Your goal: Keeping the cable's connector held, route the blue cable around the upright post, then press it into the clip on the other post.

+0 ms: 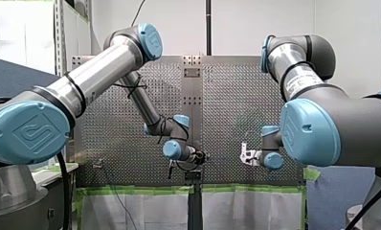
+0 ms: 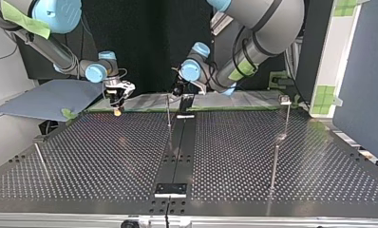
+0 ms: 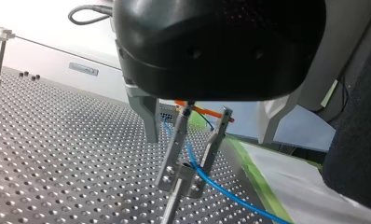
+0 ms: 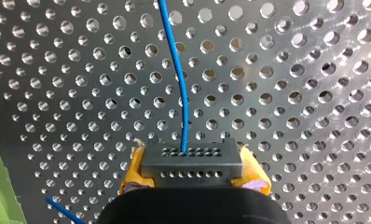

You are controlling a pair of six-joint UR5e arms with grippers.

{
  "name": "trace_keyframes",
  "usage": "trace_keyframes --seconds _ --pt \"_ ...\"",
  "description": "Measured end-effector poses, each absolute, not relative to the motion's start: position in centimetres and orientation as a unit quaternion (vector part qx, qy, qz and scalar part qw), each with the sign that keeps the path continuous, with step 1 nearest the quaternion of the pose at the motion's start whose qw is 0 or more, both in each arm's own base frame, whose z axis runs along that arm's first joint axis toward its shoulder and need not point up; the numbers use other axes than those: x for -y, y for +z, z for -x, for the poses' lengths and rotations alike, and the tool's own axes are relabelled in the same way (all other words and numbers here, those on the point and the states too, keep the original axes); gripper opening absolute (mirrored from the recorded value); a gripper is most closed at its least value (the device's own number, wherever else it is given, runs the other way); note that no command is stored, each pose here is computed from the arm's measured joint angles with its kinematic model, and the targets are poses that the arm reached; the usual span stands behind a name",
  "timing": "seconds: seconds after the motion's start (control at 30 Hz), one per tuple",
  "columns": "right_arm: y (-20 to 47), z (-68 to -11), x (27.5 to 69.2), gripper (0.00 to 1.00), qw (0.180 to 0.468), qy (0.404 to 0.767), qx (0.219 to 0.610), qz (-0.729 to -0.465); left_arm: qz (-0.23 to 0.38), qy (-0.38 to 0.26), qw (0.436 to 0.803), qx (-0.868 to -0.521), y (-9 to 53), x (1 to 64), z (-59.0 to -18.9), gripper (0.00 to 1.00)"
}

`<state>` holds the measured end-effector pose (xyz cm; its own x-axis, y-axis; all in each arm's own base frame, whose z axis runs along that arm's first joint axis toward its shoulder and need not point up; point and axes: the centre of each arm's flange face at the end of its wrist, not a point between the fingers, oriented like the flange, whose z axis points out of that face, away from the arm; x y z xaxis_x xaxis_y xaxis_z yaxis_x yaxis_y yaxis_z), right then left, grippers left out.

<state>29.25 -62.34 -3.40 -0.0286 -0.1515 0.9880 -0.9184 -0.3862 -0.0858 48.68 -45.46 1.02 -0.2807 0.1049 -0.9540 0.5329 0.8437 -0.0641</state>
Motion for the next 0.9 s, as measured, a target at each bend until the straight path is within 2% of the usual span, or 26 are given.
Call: trace_keyframes --seconds 0.2,0.47,0.9 --pt "-3.4 -29.3 62.3 0.00 0.338 0.567 0.439 -0.610 -0.206 -0.167 0.584 -0.767 2.8 45.1 -47.7 1.00" --pt "-3.4 -29.3 62.3 0.00 0.337 0.567 0.439 -0.610 -0.168 -0.166 0.609 -0.757 5.6 44.7 -45.8 1.00" --pt "-3.4 -29.4 62.2 0.00 0.331 0.571 0.443 -0.607 -0.104 -0.138 0.586 -0.792 8.6 41.2 -41.5 1.00"
